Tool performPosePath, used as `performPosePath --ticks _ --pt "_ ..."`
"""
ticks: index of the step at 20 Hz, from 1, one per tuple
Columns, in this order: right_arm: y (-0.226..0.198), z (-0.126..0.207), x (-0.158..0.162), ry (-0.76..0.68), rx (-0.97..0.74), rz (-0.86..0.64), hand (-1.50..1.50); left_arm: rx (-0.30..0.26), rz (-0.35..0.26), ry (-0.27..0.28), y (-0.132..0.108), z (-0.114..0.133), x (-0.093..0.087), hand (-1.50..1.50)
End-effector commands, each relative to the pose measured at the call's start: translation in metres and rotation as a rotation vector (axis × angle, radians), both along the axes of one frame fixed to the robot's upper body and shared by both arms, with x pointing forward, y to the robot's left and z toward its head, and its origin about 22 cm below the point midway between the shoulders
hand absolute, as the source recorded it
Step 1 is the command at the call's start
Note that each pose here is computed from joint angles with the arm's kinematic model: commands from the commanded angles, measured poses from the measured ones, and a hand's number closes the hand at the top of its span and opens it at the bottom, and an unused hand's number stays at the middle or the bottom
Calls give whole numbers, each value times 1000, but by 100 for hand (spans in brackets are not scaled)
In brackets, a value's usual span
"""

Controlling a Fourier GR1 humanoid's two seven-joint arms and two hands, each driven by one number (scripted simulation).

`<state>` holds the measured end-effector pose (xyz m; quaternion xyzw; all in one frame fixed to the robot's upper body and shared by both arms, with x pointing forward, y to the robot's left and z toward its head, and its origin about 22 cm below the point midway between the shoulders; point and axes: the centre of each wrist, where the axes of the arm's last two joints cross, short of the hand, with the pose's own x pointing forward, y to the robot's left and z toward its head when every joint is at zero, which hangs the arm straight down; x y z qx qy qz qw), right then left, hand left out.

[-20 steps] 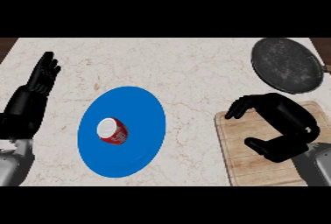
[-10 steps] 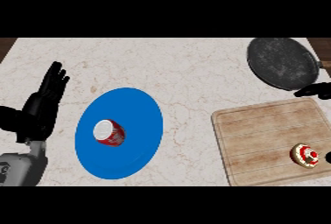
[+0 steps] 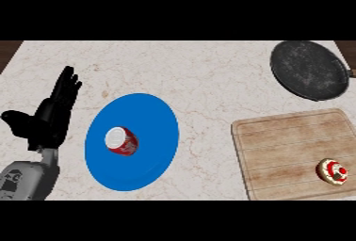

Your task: Pick the cupcake from the cutting board and place it in the pan

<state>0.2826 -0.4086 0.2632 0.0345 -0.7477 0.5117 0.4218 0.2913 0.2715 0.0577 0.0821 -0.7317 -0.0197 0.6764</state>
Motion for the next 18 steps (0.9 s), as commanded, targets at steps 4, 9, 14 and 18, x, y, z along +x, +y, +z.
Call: performPosePath --ticks 4,9,14,18 --pt "-9 32 -6 2 -97 246 -150 16 -14 7 -10 -4 5 0" --pt "-3 11 -4 -60 -120 263 -150 4 -15 13 -7 3 6 0" --pt "15 0 -7 4 -150 372 -150 3 -2 12 -6 -7 13 0" --pt "18 -7 -11 19 -139 418 -150 -4 -5 11 -4 5 17 0"
